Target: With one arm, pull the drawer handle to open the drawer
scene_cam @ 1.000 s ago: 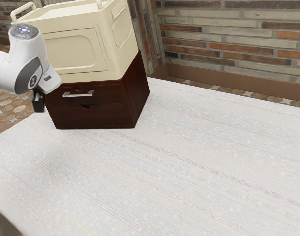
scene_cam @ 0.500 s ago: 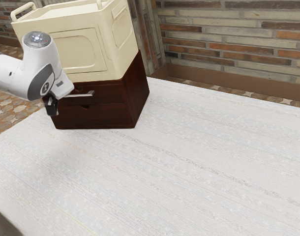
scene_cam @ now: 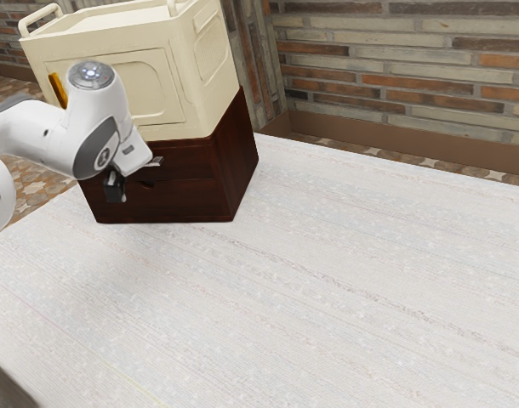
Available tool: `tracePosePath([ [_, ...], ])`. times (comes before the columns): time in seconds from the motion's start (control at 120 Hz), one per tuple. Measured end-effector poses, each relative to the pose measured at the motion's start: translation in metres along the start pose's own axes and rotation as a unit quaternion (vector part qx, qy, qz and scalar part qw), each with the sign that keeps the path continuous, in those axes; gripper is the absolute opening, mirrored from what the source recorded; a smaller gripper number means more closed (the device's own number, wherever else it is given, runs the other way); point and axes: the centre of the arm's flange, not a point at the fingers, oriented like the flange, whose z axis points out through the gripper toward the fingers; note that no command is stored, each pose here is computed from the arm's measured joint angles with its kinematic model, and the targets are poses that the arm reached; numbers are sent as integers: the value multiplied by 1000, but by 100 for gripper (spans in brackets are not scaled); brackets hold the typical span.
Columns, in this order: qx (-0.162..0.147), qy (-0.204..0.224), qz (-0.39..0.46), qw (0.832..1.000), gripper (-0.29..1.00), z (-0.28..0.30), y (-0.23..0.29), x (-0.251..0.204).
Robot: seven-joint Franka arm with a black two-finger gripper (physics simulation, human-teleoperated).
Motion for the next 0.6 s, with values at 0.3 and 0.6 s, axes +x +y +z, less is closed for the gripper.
tracePosePath([
  [0.3,-1,14,1,1000,66,-9,5,6],
  [0.6,-20,22,-4,1000,70,-16,27,-10],
])
